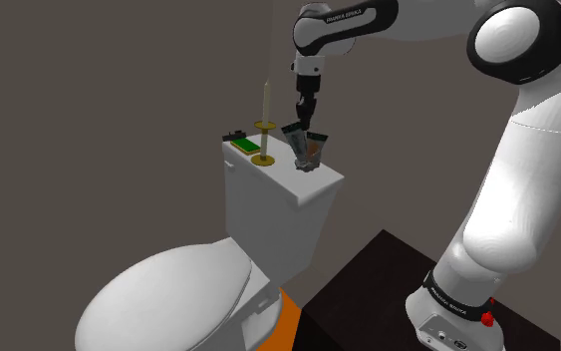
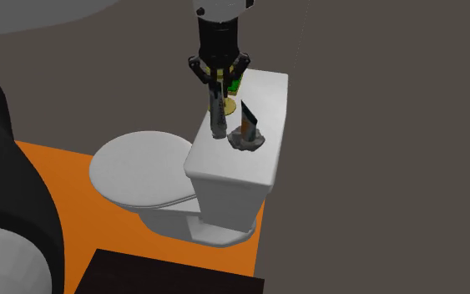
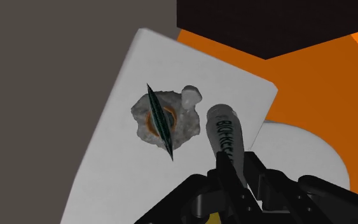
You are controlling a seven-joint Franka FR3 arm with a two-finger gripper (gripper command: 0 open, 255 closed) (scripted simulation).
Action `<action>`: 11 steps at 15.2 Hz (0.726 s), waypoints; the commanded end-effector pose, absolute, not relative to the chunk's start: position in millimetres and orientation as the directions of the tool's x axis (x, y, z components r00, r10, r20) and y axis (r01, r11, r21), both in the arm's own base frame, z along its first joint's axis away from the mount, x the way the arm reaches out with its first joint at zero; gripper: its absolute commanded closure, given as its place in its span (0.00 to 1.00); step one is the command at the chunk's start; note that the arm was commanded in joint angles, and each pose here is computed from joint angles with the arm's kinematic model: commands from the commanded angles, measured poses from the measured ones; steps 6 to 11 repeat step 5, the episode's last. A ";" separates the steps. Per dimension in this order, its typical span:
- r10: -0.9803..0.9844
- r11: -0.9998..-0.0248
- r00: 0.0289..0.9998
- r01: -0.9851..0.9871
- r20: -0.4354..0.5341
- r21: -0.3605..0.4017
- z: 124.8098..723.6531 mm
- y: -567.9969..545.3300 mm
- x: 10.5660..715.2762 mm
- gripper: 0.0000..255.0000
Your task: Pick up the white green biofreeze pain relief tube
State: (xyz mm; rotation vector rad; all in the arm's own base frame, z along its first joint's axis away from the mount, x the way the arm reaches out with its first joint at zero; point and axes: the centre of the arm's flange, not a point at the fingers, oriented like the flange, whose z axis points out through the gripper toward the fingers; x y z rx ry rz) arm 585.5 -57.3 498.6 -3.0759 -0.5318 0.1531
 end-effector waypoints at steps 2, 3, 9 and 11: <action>0.336 -0.942 0.937 0.334 -0.094 -0.033 513.8 -57.7 584.8 1.00; 0.336 -0.942 0.937 0.334 -0.094 -0.033 519.1 -57.7 584.8 1.00; 0.336 -0.942 0.937 0.334 -0.094 -0.033 519.9 -57.7 584.8 1.00; 0.336 -0.942 0.937 0.334 -0.094 -0.033 519.9 -57.7 584.8 1.00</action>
